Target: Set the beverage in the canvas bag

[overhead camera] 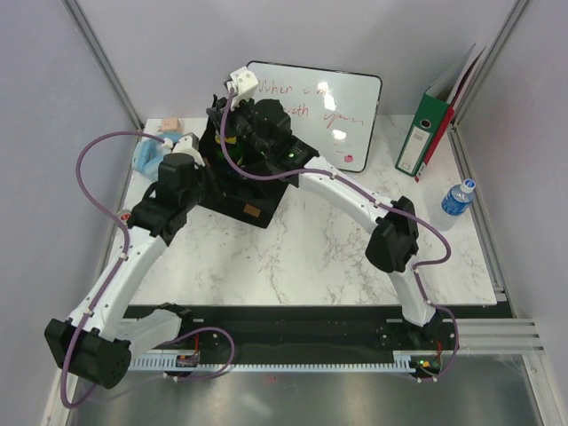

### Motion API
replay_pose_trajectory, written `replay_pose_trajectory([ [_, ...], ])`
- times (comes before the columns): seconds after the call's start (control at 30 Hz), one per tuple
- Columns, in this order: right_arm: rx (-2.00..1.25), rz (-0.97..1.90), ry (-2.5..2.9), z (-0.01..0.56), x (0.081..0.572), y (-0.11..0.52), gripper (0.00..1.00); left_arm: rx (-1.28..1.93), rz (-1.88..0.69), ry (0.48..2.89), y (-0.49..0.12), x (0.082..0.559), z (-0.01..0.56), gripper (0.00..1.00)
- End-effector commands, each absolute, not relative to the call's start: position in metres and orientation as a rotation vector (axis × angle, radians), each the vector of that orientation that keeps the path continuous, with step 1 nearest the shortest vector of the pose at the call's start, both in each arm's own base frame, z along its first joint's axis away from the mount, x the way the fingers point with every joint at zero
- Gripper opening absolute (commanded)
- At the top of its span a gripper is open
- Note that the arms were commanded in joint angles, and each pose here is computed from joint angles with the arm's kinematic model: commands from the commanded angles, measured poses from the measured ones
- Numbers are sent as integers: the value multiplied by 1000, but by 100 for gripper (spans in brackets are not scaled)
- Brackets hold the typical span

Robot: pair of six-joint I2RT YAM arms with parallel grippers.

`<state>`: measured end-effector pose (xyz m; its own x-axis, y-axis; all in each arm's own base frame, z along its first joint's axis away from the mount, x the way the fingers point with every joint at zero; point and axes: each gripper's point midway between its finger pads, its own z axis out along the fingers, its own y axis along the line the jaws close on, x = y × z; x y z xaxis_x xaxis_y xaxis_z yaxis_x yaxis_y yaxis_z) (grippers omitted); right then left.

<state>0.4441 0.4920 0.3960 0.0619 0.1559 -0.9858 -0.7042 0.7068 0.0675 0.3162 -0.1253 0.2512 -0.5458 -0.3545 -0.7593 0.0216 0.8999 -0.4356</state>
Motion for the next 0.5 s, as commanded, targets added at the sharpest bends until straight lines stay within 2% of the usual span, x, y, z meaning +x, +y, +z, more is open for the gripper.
replay_pose_trajectory([
  [0.0,-381,713,1077,498,425,461,0,-224,-536,2076,-129,311,261,2],
  [0.47,-462,525,1099,463,435,442,0,-220,-523,2060,-125,307,269,2],
])
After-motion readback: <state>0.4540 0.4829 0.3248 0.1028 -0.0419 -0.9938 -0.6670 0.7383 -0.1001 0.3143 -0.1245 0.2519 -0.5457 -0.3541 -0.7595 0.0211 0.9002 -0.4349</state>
